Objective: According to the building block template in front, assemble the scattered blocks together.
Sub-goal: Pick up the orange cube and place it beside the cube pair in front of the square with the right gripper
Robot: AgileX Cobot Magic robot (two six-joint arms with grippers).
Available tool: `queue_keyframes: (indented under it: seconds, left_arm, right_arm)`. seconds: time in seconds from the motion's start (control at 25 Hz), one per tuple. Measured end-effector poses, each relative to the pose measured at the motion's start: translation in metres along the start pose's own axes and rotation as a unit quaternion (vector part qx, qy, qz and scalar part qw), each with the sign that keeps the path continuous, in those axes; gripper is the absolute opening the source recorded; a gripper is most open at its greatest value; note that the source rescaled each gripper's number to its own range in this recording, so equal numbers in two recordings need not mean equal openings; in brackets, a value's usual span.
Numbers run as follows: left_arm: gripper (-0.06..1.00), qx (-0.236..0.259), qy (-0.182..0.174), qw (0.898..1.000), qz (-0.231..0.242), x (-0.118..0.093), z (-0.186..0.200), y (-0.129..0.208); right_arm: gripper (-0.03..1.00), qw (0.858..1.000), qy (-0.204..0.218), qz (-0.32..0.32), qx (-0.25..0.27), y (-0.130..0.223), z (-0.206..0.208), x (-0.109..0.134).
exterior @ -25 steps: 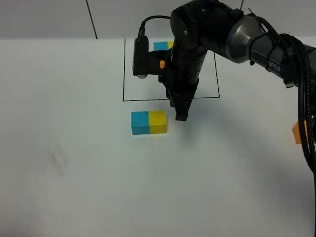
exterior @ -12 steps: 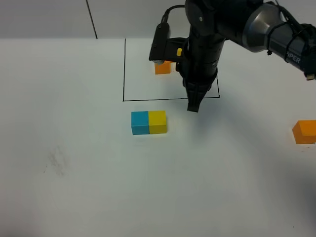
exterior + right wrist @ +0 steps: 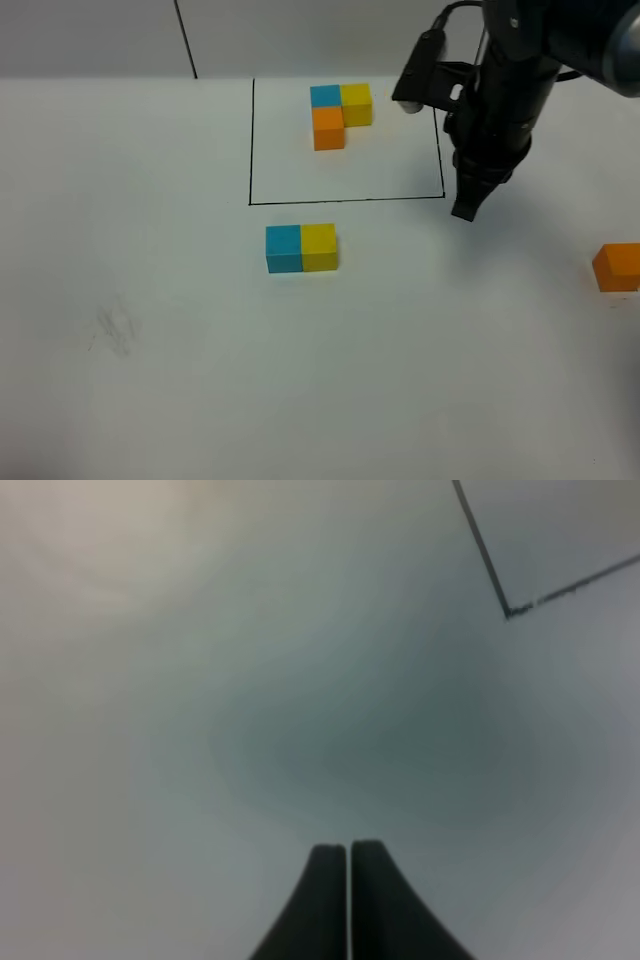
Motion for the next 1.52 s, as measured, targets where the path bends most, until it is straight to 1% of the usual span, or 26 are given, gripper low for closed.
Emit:
queue_keyframes:
  seconds: [0.2, 0.4, 0.6, 0.72, 0.88, 0.96, 1.12, 1.2, 1.24, 1.32, 1.36, 1.48, 1.52]
  left_arm:
    - [0.00, 0.000, 0.000, 1.000, 0.000, 0.000, 0.000, 0.000]
    - [0.00, 0.000, 0.000, 1.000, 0.000, 0.000, 0.000, 0.000]
    - [0.00, 0.000, 0.000, 1.000, 0.000, 0.000, 0.000, 0.000]
    - [0.00, 0.000, 0.000, 1.000, 0.000, 0.000, 0.000, 0.000]
    - [0.00, 0.000, 0.000, 1.000, 0.000, 0.000, 0.000, 0.000]
    - [0.00, 0.000, 0.000, 1.000, 0.000, 0.000, 0.000, 0.000]
    - [0.00, 0.000, 0.000, 1.000, 0.000, 0.000, 0.000, 0.000]
    - [0.00, 0.000, 0.000, 1.000, 0.000, 0.000, 0.000, 0.000]
    - [0.00, 0.000, 0.000, 1.000, 0.000, 0.000, 0.000, 0.000]
    - [0.00, 0.000, 0.000, 1.000, 0.000, 0.000, 0.000, 0.000]
    - [0.00, 0.000, 0.000, 1.000, 0.000, 0.000, 0.000, 0.000]
    - [0.00, 0.000, 0.000, 1.000, 0.000, 0.000, 0.000, 0.000]
    - [0.00, 0.000, 0.000, 1.000, 0.000, 0.000, 0.000, 0.000]
  right_arm:
    - [0.01, 0.999, 0.015, -0.049, -0.012, 0.039, 0.004, -0.003]
    - [0.01, 0.993, 0.025, -0.111, -0.015, 0.086, 0.002, 0.001]
    - [0.01, 0.981, 0.035, -0.189, -0.015, 0.125, 0.002, 0.002]
    - [0.01, 0.970, 0.042, -0.241, -0.009, 0.143, 0.000, 0.001]
    - [0.01, 0.947, 0.050, -0.318, -0.018, 0.150, -0.005, -0.003]
    - [0.01, 0.928, 0.056, -0.367, -0.034, 0.147, -0.005, -0.007]
    - [0.01, 0.884, 0.068, -0.456, -0.069, 0.142, -0.004, -0.016]
    - [0.03, 0.870, 0.076, -0.481, -0.078, 0.142, -0.003, -0.020]
    - [0.04, 0.865, 0.079, -0.489, -0.080, 0.142, -0.003, -0.021]
    - [0.11, 0.861, 0.082, -0.495, -0.081, 0.142, -0.002, -0.022]
    - [0.16, 0.860, 0.081, -0.498, -0.080, 0.142, -0.003, -0.022]
    - [0.41, 0.859, 0.077, -0.501, -0.071, 0.143, -0.009, -0.021]
    - [0.51, 0.860, 0.075, -0.501, -0.065, 0.144, -0.013, -0.020]
Point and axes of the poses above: a point on each arm's last joint axis where the gripper is mounted, z pointing back along that axis away from the gripper, x along the wrist's bending axis when the last joint is at zero, y = z × x, the point moved 7 cm from there along -z, pointing out along that axis toward the gripper, and after that the axes turned 4 degrees about -z, right-handed, at the moved point
